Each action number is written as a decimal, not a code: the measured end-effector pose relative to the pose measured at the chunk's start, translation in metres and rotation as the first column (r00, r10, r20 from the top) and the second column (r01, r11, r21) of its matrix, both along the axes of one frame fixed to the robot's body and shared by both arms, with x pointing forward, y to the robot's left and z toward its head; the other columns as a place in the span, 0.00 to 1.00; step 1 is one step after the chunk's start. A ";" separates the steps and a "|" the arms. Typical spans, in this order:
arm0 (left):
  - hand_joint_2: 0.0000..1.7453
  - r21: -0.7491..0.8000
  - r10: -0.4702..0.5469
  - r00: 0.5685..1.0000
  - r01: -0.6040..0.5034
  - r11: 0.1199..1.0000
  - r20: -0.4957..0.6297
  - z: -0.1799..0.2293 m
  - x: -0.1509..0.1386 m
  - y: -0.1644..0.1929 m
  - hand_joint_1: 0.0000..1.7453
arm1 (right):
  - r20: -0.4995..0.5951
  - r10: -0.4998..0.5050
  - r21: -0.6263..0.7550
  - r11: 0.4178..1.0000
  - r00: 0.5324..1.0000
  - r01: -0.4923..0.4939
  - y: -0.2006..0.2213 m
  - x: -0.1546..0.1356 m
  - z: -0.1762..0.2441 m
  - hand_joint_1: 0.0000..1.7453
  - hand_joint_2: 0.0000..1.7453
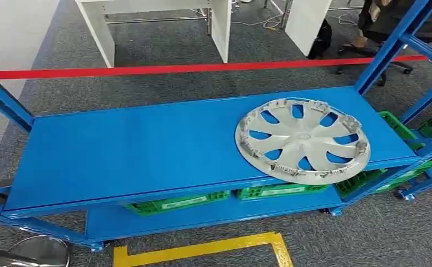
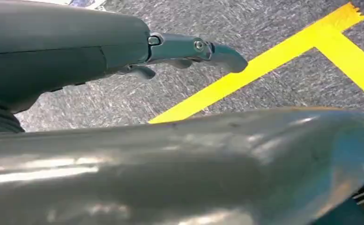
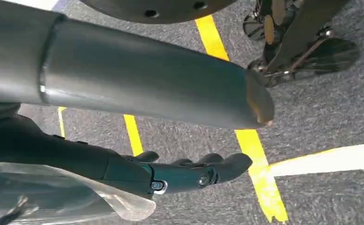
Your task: Take the parts from the cabinet and place them on the table.
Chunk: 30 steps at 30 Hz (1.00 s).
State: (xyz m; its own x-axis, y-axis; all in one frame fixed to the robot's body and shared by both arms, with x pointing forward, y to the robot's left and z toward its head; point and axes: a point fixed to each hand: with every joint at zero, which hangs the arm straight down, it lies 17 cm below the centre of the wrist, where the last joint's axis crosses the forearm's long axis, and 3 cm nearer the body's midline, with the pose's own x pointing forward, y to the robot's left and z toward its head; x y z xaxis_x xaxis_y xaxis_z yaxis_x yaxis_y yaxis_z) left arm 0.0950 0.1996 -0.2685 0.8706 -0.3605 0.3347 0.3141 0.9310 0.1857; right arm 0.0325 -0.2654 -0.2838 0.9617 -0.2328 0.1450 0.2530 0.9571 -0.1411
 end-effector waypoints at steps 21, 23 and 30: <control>0.00 -0.001 0.004 1.000 -0.004 1.000 -0.006 -0.001 -0.003 0.000 0.00 | -0.005 0.000 0.000 1.000 1.000 0.000 0.000 -0.003 0.000 0.00 0.00; 0.00 -0.001 0.004 1.000 -0.004 1.000 -0.005 0.000 -0.003 0.000 0.00 | -0.003 0.000 0.001 1.000 1.000 0.000 0.001 -0.002 0.000 0.00 0.00; 0.00 -0.001 0.005 1.000 -0.005 1.000 -0.007 -0.001 -0.003 0.000 0.00 | 0.001 0.000 0.001 1.000 1.000 0.000 0.001 0.000 0.000 0.00 0.00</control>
